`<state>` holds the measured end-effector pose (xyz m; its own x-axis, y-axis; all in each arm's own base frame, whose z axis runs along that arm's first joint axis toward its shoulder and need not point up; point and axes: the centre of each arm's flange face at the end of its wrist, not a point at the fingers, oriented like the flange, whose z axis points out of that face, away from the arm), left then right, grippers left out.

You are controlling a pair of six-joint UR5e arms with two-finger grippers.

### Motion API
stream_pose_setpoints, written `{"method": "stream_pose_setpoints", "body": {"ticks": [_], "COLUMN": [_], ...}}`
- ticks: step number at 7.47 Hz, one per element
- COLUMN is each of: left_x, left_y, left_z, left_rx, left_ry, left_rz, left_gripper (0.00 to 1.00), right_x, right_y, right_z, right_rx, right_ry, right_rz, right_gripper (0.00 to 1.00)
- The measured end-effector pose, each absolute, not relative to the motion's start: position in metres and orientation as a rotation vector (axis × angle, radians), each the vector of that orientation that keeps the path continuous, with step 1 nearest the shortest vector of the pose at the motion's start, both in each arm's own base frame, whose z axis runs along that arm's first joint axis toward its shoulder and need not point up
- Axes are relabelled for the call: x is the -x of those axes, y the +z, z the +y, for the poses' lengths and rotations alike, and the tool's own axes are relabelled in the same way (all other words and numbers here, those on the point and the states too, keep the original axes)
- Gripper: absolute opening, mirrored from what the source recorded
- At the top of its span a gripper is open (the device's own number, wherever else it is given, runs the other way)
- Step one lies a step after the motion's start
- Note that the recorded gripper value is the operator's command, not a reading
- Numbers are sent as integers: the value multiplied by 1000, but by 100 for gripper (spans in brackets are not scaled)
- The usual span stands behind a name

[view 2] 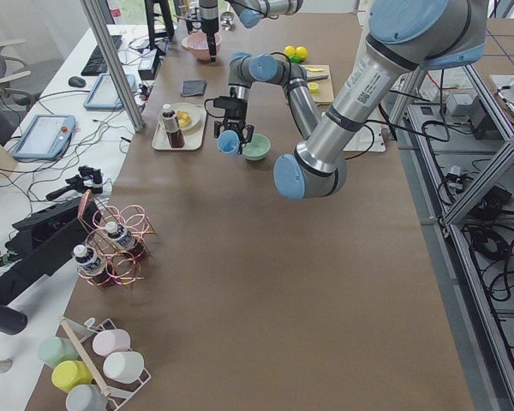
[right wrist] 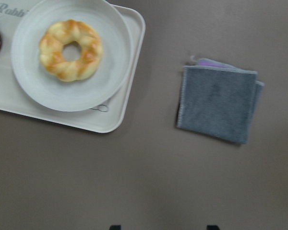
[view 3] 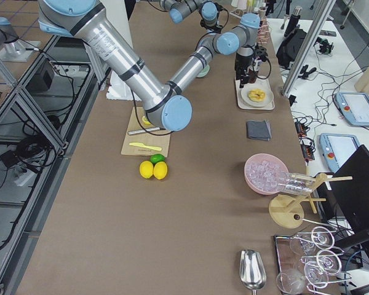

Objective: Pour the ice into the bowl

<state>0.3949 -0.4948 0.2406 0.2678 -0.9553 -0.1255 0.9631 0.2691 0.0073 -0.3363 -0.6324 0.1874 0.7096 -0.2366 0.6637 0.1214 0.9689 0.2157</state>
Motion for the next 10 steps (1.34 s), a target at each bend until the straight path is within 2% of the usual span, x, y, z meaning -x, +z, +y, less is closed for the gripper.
{"method": "stream_pose_setpoints", "body": {"ticks": [4, 5, 7, 10], "left_x": [-458, -465, -476, -493], "left_y": [146, 133, 124, 136], "left_z": [-444, -438, -438, -449], "left_rx": [-55, -49, -39, -21], "left_ry": [-1253, -1243, -1251, -1293], "left_rz": [274, 305, 378, 497], "left_gripper": [55, 55, 55, 55], "right_x": [140, 102, 41, -16], "right_y": [353, 389, 451, 523], "right_z": [-658, -653, -632, -588], "right_rx": [-102, -98, -105, -96], "right_ry": [-170, -155, -118, -75], "right_rz": [-787, -786, -789, -782], "right_gripper": [72, 79, 99, 99]}}
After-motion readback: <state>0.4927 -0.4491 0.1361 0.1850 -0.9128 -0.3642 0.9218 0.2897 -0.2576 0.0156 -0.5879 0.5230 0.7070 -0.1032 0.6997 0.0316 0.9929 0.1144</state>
